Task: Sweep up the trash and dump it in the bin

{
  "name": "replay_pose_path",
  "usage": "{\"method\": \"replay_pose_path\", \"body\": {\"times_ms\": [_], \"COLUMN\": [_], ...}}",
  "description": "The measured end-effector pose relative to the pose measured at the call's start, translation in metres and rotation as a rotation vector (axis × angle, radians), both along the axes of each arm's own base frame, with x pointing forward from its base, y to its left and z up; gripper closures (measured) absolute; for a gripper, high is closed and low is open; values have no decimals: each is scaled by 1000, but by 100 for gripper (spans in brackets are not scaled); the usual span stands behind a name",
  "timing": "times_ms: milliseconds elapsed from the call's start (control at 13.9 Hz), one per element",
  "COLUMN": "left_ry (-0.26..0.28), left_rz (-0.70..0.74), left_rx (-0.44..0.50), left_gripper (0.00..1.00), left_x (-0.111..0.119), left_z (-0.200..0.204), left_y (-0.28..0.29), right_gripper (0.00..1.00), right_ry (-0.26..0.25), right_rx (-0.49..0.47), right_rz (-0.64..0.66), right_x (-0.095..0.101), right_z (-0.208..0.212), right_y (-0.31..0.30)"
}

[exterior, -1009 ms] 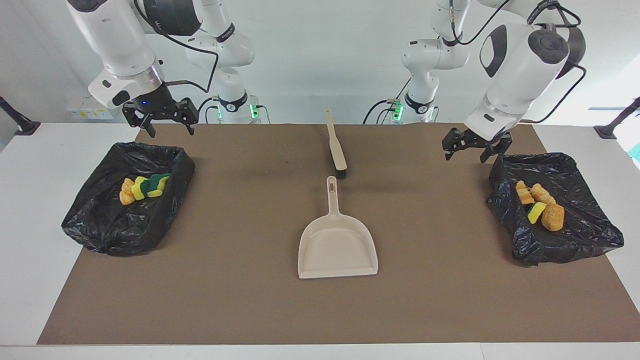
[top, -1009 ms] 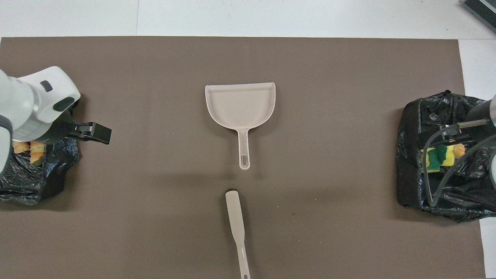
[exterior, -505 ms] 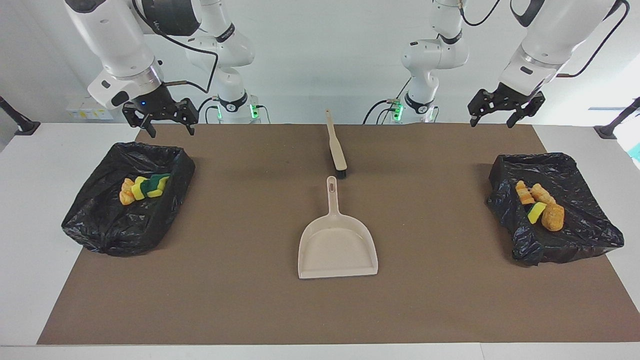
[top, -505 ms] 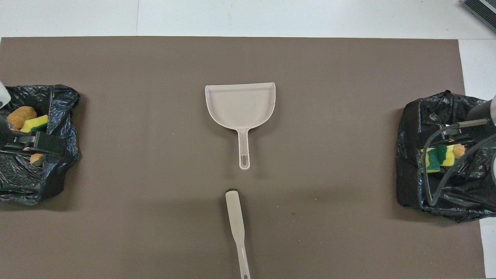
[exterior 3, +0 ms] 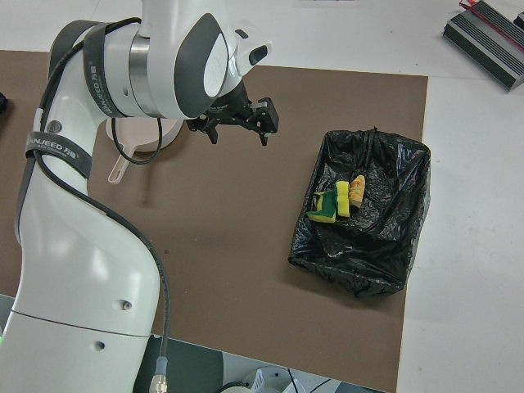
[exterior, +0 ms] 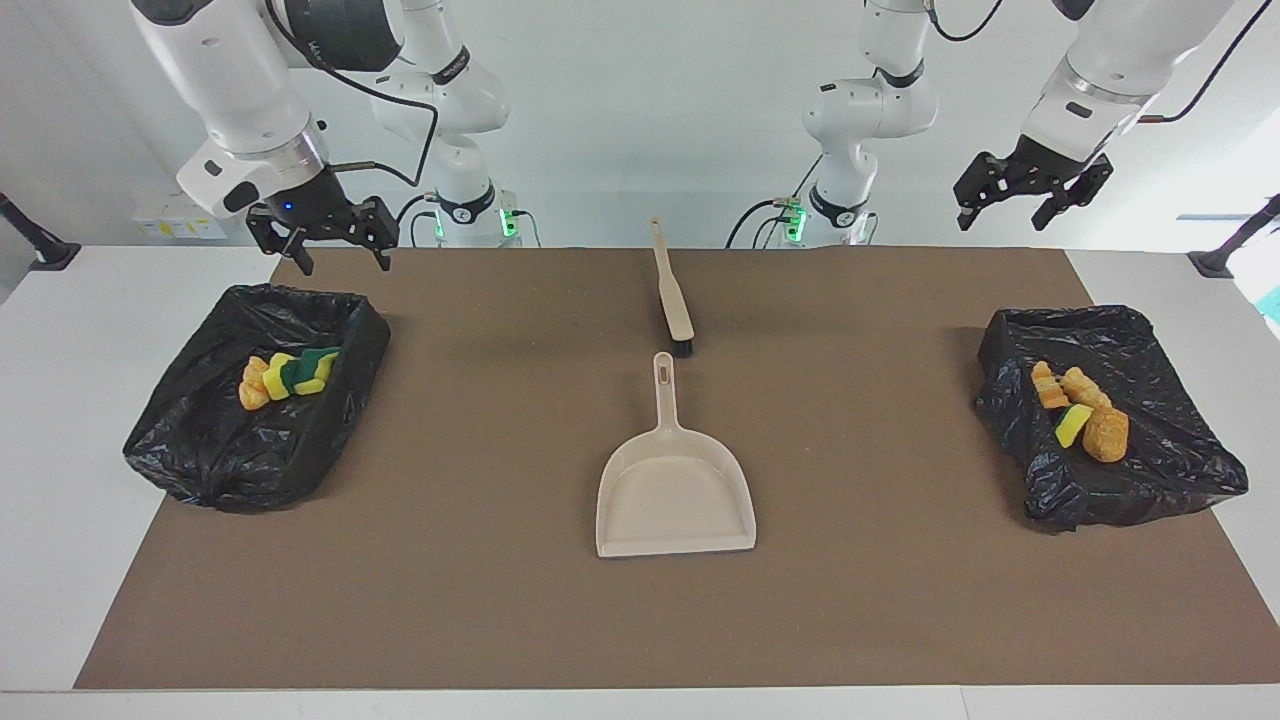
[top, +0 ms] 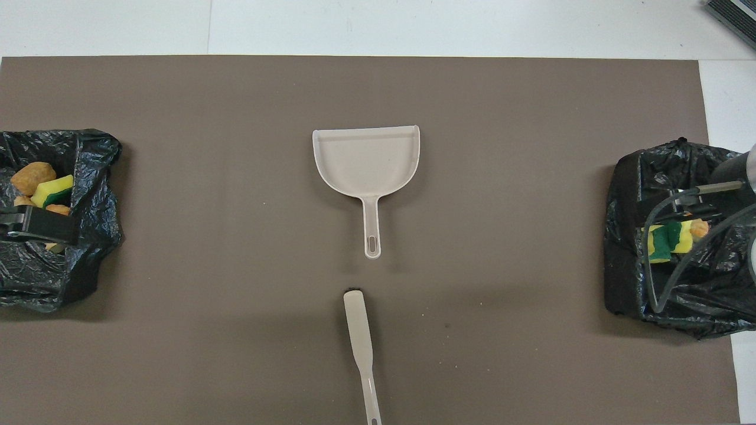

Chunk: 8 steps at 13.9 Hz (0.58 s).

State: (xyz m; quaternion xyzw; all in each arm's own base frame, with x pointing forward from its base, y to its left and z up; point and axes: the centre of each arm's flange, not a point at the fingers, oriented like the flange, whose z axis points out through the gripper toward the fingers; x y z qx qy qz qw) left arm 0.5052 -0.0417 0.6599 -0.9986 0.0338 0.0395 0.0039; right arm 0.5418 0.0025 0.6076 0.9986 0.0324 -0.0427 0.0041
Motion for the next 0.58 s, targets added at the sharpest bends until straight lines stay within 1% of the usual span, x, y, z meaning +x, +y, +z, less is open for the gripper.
{"method": "replay_pose_path", "body": {"times_ms": [144, 360, 577], "left_ry": [-13, -59, -68], "left_rz": [1, 11, 32], "left_rx": [-2, -12, -20], "left_gripper": [0, 0, 0], "left_x": [1, 7, 8], "left_z": [1, 5, 6], "left_y": [0, 2, 13], "right_gripper": [0, 0, 0], "right_ry": [0, 0, 0], "right_rx": [0, 0, 0], "right_rz": [0, 0, 0], "right_x": [0, 0, 0], "right_z": [0, 0, 0], "right_y": [0, 0, 0]}}
